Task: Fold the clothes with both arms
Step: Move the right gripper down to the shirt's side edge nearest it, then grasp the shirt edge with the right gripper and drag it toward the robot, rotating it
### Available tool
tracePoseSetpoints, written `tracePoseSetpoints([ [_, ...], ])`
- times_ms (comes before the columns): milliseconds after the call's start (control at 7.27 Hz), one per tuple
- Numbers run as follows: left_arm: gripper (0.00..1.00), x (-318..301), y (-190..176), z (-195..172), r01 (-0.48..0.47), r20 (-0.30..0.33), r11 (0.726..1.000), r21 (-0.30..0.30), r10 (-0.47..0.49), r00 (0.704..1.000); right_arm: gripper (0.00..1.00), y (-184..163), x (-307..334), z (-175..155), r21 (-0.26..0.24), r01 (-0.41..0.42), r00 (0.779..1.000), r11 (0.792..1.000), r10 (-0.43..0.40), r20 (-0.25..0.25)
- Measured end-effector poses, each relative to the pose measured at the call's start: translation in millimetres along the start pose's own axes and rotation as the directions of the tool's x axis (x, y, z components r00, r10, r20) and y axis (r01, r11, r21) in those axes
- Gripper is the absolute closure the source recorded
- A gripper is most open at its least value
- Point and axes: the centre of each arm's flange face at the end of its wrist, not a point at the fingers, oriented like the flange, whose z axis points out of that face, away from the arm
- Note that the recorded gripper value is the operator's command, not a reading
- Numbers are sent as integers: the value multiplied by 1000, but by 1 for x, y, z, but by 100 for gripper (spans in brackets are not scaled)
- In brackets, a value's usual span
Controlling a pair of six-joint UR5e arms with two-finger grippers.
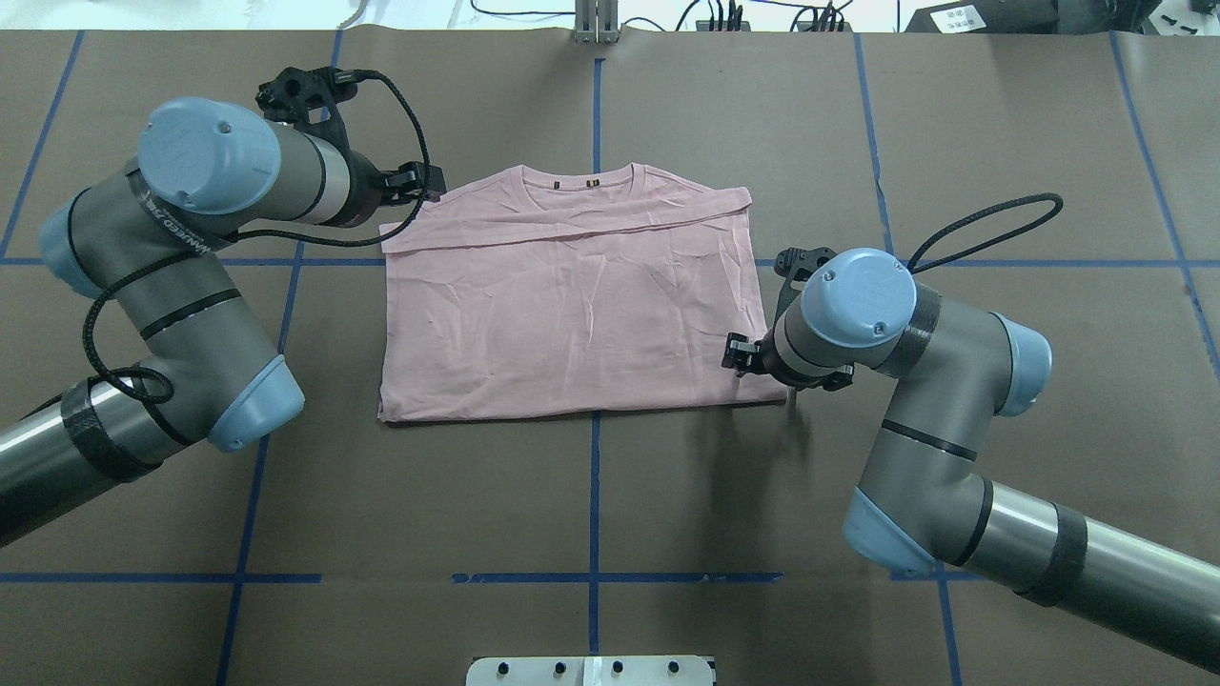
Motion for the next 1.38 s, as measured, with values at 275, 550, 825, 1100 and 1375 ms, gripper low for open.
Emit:
tracePoseSetpoints([
  [275,0,1,0,-1,0,-2,1000,1,0,1000,27,1,-1,0,-2,2,1000,1000,-2,-1],
  [550,0,1,0,-2,-1,-3,1000,1,1,1000,24,0,0,1,-3,2,1000,1000,-2,-2],
  [825,0,2,0,-3,-1,-7,1000,3,1,1000,26,0,1,2,-5,2,1000,1000,-2,-4],
  [1100,0,3,0,-5,-1,-10,1000,4,1,1000,33,0,2,2,-6,0,1000,1000,0,-6],
  [1375,0,3,0,-6,-1,-11,1000,5,1,1000,71,0,3,3,-6,-2,1000,1000,1,-9],
])
